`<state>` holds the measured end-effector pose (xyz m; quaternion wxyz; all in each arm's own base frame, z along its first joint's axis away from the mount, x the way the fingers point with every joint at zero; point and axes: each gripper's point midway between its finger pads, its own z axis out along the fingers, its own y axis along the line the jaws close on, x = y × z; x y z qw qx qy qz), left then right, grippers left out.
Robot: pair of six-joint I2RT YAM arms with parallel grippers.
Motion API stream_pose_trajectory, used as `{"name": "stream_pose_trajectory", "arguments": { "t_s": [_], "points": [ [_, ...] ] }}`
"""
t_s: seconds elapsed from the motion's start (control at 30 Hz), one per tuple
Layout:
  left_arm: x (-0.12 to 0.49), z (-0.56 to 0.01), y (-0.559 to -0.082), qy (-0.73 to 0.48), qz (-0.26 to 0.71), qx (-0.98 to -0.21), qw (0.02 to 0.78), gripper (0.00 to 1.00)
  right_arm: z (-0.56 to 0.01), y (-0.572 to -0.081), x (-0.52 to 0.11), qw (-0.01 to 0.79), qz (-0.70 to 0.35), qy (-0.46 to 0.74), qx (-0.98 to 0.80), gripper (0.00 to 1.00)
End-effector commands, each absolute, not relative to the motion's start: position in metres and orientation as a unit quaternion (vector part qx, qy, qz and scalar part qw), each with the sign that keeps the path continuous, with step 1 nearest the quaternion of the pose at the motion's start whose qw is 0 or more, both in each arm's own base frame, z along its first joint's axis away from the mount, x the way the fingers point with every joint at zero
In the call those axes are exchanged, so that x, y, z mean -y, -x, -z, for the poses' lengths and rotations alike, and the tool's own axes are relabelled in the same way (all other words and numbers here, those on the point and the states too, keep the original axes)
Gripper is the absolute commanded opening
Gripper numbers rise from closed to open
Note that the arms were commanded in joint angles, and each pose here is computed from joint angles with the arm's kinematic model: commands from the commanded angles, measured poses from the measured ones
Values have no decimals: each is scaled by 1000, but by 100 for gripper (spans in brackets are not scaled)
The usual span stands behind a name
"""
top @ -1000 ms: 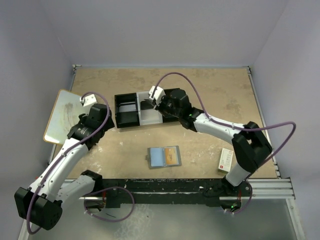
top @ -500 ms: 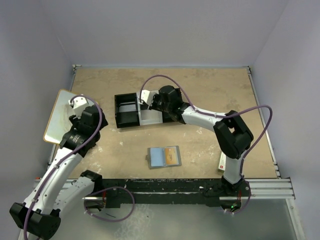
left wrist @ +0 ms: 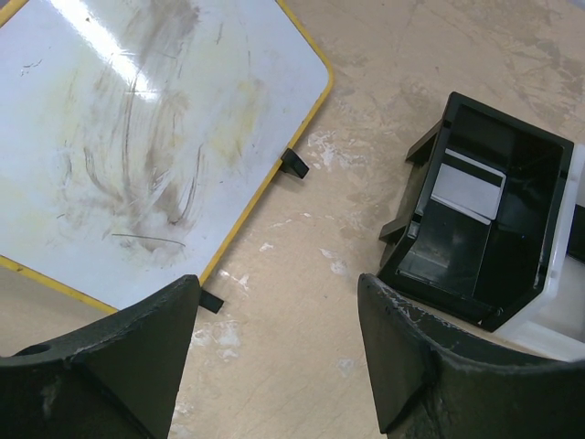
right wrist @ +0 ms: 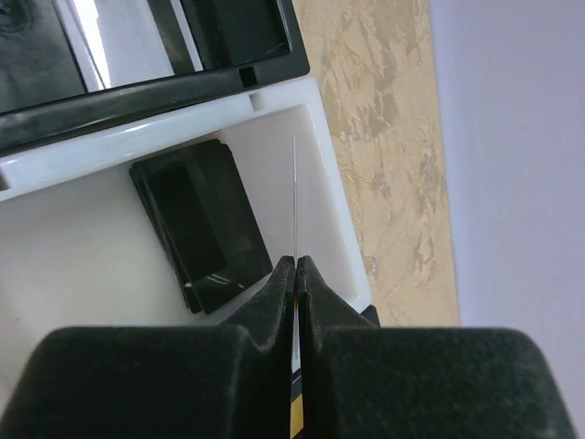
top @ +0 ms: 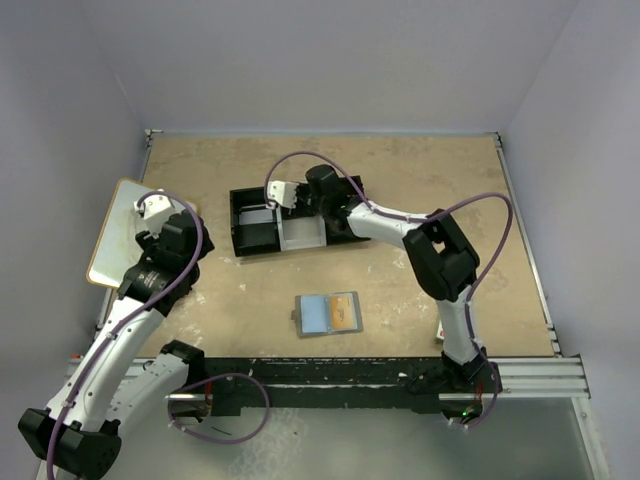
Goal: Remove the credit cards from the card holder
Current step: Place the credit card in the storage box.
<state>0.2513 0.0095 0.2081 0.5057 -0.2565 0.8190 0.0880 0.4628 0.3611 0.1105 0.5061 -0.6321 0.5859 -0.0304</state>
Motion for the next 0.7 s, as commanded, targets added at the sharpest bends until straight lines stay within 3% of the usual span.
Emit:
{"name": "stream_pose_trajectory", "arguments": {
  "t_s": [0.0, 0.47, 0.67],
  "points": [
    [-14, -221, -255, 273, -85, -802, 525, 68, -133, -480, -365, 522, 52, 631, -572, 0],
    [-14, -219, -255, 273, -87, -803, 523, 68, -100, -487, -374, 493, 42, 648, -579, 0],
    [-12, -218, -256, 270, -86, -805, 521, 68, -101, -499, -370, 515, 76, 626, -581, 0]
  ]
}}
